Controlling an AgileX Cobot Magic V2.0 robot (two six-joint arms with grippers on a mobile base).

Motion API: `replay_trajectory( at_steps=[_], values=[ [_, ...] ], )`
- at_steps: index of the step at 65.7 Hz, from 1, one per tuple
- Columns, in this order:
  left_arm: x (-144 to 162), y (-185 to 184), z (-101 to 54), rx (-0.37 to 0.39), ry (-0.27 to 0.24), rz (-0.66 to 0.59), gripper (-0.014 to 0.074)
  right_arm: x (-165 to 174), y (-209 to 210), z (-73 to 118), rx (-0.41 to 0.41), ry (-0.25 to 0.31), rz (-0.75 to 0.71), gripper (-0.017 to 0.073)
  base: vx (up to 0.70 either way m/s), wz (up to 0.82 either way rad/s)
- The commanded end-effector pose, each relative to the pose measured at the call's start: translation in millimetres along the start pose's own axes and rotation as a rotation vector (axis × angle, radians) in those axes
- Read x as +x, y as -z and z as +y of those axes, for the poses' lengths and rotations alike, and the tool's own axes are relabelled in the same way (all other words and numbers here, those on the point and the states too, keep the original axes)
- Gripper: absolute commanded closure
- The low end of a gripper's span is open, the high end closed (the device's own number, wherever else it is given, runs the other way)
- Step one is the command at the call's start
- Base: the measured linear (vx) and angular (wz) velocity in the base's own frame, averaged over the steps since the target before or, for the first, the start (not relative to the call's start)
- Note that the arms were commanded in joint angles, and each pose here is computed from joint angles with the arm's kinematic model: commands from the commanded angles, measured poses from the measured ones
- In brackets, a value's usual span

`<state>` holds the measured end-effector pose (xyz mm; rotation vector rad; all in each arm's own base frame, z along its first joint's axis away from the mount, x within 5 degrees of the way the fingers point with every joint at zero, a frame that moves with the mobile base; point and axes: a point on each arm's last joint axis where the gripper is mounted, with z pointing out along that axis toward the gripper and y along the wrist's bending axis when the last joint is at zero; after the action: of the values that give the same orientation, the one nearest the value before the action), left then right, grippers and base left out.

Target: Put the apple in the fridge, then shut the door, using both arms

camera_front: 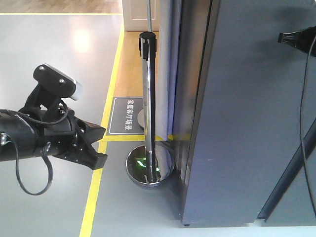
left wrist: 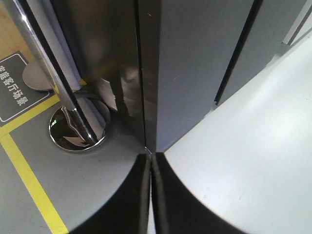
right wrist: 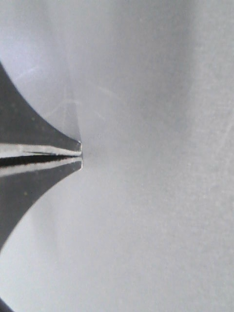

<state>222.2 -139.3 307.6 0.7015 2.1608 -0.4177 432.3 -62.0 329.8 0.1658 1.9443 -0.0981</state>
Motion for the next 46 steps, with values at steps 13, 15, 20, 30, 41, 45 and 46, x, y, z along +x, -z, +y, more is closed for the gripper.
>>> replay_trajectory(
  at_steps=[13, 15, 20, 30, 41, 45, 46],
  values=[
    [-15.0, 11.7, -0.2, -0.015, 0.008, -0.106, 0.0599, -37.1, 38.6, -0.4, 0.005, 0.008, -0.075, 0.0561, 0.0, 0.0],
    [-14.9, 11.7, -0.2, -0.015, 0.008, -0.105, 0.0599, -37.6, 42.0, -0.1, 0.006, 0.011, -0.061, 0.0561, 0.0, 0.0],
    [-14.9, 11.7, -0.2, -0.015, 0.008, -0.106, 0.0599, -39.9, 51.4, -0.6, 0.011, 0.022, -0.034, 0.0561, 0.0, 0.0],
    [-14.9, 11.7, -0.2, -0.015, 0.008, -0.106, 0.0599, -45.1, 77.0, -0.3, 0.003, 0.068, -0.01, 0.0561, 0.0, 0.0],
    [-14.9, 11.7, -0.2, -0.015, 0.008, -0.106, 0.0599, -25.6, 109.8, -0.1, -0.011, 0.08, -0.04, 0.0561, 0.0, 0.0],
    [-14.9, 11.7, -0.2, -0.015, 0.008, -0.105, 0.0599, -10.0, 120.6, -0.5, -0.012, 0.098, -0.021, 0.0561, 0.0, 0.0],
    [-14.9, 11.7, -0.2, -0.015, 0.008, -0.105, 0.0599, -8.0, 125.9, -0.7, -0.012, 0.1, -0.021, 0.0561, 0.0, 0.0]
  ],
)
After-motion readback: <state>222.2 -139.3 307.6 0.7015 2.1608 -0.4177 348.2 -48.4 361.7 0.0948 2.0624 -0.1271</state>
